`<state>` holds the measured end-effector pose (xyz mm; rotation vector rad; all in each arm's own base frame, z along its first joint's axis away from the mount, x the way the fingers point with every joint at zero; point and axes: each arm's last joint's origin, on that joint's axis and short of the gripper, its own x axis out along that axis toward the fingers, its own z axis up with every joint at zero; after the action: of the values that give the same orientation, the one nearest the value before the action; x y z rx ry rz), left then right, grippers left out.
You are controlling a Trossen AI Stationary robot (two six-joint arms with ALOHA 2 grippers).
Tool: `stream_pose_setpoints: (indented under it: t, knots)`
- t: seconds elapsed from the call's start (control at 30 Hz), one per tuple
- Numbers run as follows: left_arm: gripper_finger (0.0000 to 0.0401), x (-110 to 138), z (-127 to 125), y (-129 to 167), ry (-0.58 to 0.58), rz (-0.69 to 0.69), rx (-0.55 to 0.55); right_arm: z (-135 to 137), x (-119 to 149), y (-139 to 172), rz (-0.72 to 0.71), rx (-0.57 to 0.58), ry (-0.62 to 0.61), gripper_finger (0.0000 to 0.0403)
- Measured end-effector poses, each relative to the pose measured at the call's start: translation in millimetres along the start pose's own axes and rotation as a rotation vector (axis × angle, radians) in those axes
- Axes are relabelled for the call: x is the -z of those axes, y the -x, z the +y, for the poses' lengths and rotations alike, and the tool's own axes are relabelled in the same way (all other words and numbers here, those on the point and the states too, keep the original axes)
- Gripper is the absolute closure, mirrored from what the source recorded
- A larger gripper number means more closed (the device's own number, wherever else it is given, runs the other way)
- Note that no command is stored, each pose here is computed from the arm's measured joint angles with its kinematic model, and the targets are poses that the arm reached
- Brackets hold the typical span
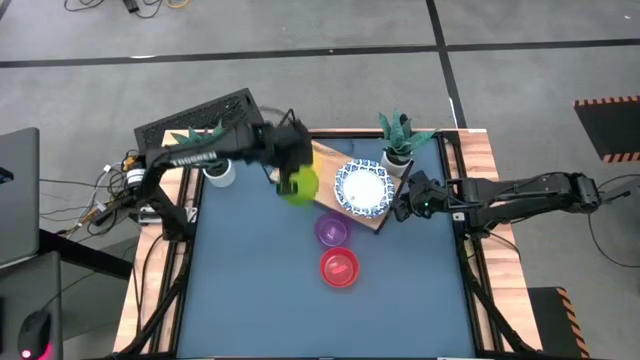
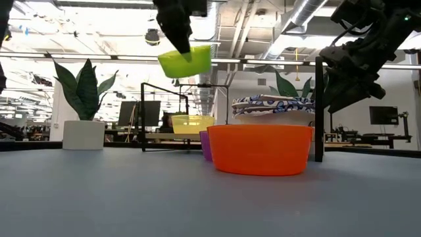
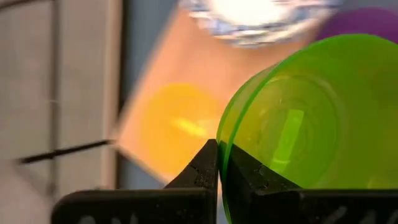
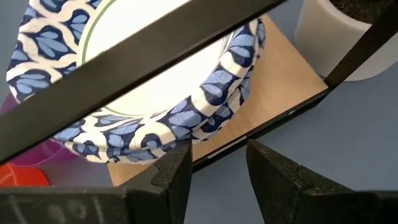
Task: Place and stack bowls onto a shelf
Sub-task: Stack the green bowl on top of the yellow bowl on the shelf
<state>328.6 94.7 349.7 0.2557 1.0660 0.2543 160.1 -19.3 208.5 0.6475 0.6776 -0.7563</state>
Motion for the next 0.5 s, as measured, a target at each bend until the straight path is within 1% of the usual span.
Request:
stream_pose_setpoints:
  t: [0.1, 0.2, 0.3, 0.37, 0.43, 0.5]
  knots:
    - [0.0401, 6, 37, -4, -0.029, -0.038, -0.076, 0, 0, 0, -0.012, 0.01, -0.041, 0.0225]
    - [0.0401, 16, 70, -8, -0.061, -0.046, -0.141, 0, 0, 0, -0.015, 0.011, -0.091, 0.0225]
    - [0.0401, 25, 98, -14, -0.082, -0.082, -0.171, 0, 0, 0, -0.016, 0.011, -0.131, 0.0225]
    - [0.0401, 33, 112, -21, -0.095, -0.082, -0.159, 0, -1, 0, -0.018, 0.013, -0.155, 0.0225]
    - [0.0401, 33, 121, -30, -0.104, -0.105, -0.172, 0, -1, 0, -0.02, 0.014, -0.165, 0.0225]
    - [0.0401, 38, 126, -39, -0.122, -0.087, -0.146, 0, -1, 0, -0.021, 0.012, -0.166, 0.0225]
